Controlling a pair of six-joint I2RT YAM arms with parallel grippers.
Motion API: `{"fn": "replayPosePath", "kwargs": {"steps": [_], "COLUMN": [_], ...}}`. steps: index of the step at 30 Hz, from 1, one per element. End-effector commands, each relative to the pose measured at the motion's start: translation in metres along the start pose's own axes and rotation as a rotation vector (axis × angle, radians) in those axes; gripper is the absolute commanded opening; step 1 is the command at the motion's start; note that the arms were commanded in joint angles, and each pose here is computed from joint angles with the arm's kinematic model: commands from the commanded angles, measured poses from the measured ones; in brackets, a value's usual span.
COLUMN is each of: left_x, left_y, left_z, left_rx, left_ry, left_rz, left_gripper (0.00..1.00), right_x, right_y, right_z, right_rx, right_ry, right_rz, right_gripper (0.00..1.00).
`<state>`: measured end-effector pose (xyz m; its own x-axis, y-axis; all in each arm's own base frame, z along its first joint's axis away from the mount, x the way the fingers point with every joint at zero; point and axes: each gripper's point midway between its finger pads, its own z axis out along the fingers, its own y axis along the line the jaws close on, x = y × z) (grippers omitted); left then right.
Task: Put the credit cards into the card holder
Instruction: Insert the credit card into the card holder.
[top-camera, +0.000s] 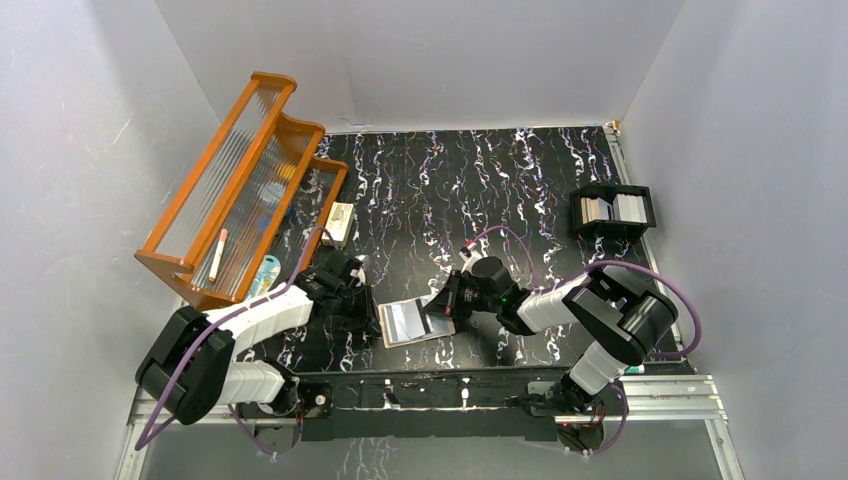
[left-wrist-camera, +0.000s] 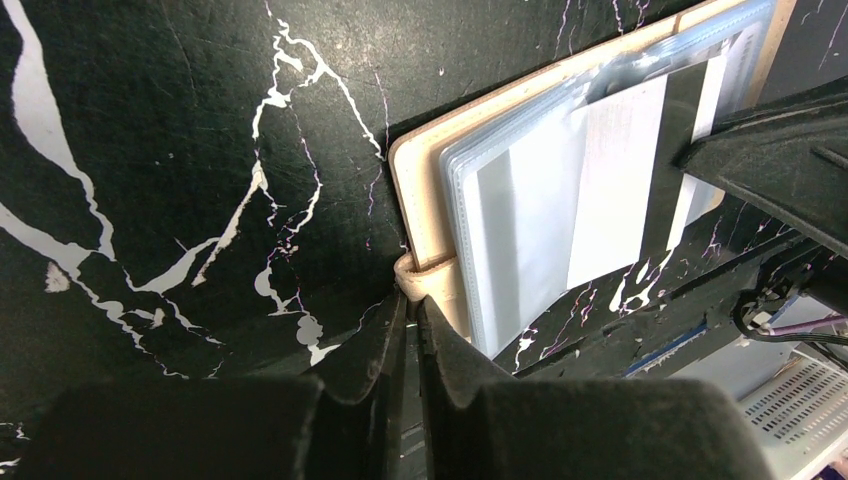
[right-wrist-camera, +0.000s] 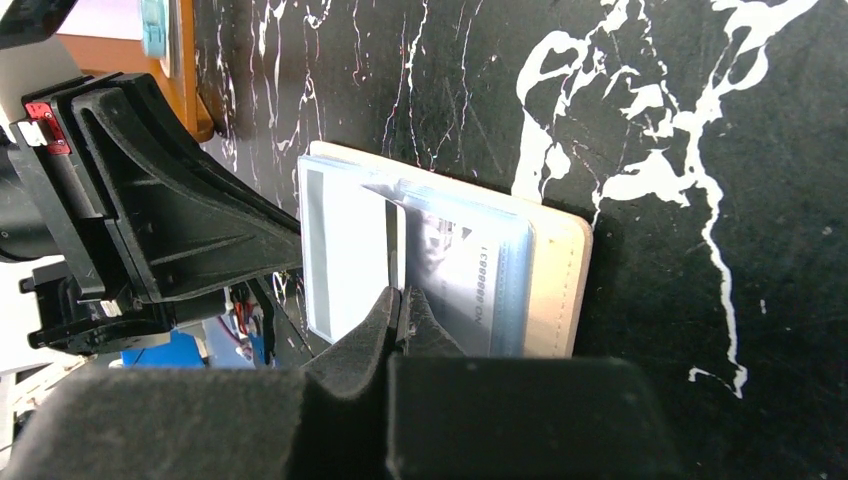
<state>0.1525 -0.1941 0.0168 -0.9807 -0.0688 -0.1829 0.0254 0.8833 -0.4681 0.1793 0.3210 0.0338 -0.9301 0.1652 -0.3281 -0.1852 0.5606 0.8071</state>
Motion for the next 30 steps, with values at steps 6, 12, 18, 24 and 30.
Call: {"fn": "replayPosePath", "kwargs": {"steps": [6, 12, 18, 24, 30], "left_x": [-0.005, -0.003, -0.003, -0.004, -0.003], "left_y": [-0.006, -0.004, -0.005, -0.006, -0.006], "left_z": [-0.001, 0.0, 0.0, -0.001, -0.001], "left_rx": [0.014, 0.01, 0.016, 0.016, 0.018], "left_ry": [0.003, 0.005, 0.008, 0.002, 0.003], "left_rz": [0.015, 0.013, 0.013, 0.013, 0.014], "left_gripper": [0.06, 0.05, 0.05, 0.05, 0.04], "right_x": [0.001, -0.014, -0.018, -0.017, -0.021], "right_y": [0.009, 0.005, 0.001, 0.001, -0.002], "right_z": [0.007, 0.007, 0.007, 0.014, 0.018], "right_rx": [-0.046, -0.008, 0.012, 0.014, 0.041], "right_ry": [0.015, -0.038, -0.022, 0.03, 0.071], "right_rz": [-0.023, -0.132, -0.226, -0.298, -0.339], "right_gripper": [0.0, 0.0, 0.0, 0.0, 0.0]}}
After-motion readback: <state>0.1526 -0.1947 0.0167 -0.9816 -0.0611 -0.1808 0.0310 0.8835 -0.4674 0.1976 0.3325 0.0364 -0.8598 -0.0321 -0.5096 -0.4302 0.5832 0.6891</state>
